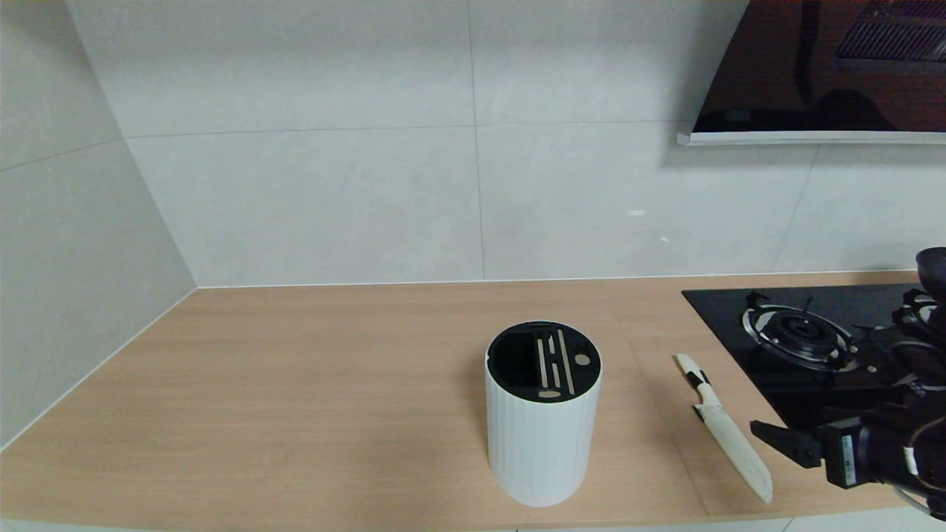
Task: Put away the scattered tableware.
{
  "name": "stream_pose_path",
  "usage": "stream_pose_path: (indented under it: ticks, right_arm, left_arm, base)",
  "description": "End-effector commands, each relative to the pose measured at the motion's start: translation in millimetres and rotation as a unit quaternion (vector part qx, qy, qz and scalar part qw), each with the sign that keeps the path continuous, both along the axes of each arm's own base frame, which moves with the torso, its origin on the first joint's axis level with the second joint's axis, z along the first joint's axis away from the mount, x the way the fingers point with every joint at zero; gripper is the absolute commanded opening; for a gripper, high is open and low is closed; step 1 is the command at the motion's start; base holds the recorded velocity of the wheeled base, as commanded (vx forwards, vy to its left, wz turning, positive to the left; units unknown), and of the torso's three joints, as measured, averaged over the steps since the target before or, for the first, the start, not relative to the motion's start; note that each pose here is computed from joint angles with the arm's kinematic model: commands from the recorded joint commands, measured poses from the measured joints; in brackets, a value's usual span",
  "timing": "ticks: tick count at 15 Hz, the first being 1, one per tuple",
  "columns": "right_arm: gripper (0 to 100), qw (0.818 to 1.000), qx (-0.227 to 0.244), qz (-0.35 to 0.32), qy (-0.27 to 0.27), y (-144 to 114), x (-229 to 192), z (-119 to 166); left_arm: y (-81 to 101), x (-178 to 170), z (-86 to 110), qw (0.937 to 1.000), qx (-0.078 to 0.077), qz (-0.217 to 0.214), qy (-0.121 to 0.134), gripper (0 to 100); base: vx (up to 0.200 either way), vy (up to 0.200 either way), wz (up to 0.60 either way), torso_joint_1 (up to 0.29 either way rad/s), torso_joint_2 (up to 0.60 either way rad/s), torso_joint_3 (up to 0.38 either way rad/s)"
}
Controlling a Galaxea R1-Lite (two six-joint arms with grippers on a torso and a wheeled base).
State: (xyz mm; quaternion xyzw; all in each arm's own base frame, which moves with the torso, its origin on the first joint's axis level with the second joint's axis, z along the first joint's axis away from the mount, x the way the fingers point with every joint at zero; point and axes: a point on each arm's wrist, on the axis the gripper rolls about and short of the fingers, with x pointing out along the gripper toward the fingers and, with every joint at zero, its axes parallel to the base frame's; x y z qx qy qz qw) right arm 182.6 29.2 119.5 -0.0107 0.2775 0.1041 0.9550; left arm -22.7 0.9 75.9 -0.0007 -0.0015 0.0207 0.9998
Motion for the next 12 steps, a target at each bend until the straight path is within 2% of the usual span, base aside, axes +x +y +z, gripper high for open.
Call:
stream_pose_path:
  ticks: [1,4,8,12]
  right_arm:
    - [100,0.998,-0.023,-0.012,0.048,6,45,-46]
    - [100,0.997,-0.038,-0.028,0.059,9,68,-65]
    - [100,0.993,-0.049,-0.032,0.101,12,88,-97]
    - [100,0.994,-0.06,-0.058,0.07,12,112,-131]
  left_arm:
    - [0.0,0,0.0,1.0,0.0,0.0,0.0,100]
    - [0.0,0,0.0,1.0,0.001,0.0,0.0,100]
    - [0.0,0,0.0,1.0,0.0,0.0,0.0,100]
    - [0.0,0,0.0,1.0,0.0,0.001,0.0,100]
  base:
    - [0.0,0.0,0.0,0.0,0.0,0.0]
    - [0.0,0.0,0.0,0.0,0.0,0.0]
    - [0.0,0.0,0.0,0.0,0.0,0.0]
    - [0.0,0.0,0.0,0.0,0.0,0.0]
